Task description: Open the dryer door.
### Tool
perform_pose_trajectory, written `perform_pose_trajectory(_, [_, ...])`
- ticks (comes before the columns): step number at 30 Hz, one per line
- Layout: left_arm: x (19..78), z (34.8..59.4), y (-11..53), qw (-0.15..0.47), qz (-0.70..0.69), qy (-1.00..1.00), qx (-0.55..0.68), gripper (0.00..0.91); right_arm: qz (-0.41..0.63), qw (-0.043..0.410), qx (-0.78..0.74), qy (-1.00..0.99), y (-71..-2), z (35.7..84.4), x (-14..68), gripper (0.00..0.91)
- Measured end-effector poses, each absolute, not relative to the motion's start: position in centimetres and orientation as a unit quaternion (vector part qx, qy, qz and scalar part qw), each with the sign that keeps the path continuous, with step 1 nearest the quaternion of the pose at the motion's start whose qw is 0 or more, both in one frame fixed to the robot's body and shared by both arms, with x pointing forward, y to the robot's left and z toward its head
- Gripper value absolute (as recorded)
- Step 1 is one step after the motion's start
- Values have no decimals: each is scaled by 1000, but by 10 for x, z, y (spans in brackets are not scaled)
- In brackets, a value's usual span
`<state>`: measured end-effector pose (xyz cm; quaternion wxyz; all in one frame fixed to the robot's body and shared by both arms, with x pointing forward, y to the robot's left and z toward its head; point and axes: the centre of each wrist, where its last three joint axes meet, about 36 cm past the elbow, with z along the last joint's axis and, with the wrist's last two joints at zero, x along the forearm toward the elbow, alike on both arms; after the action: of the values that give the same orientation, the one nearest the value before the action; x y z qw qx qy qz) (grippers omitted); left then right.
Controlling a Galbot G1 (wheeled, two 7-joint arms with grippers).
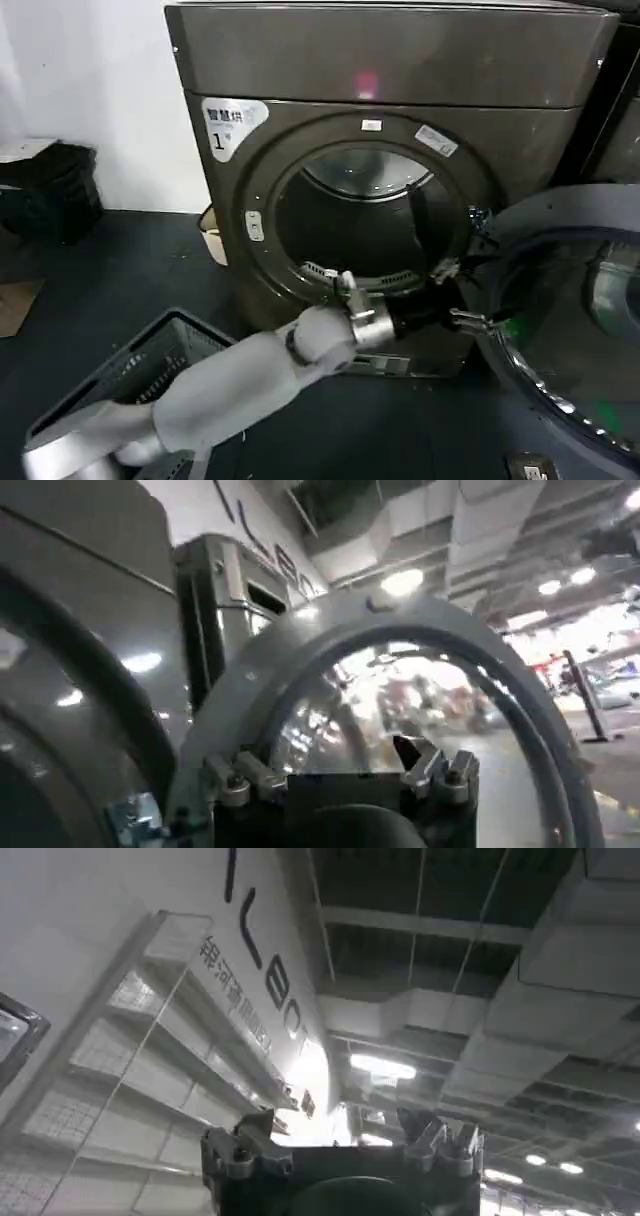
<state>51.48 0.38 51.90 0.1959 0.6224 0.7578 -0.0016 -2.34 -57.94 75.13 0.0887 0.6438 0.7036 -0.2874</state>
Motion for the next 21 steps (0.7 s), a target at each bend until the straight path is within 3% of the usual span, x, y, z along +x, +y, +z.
perform_pose_trajectory(6, [509,507,32,214,9,766,606,907,-289,93,646,700,-579,756,-25,907])
perform_pose_trajectory(18, [492,495,118,135,38,808,572,907,-278,91,649,702,-579,757,-18,907])
perform_pose_trajectory(21, [492,486,153,138,35,824,548,907,-278,90,655,697,-580,758,-20,907])
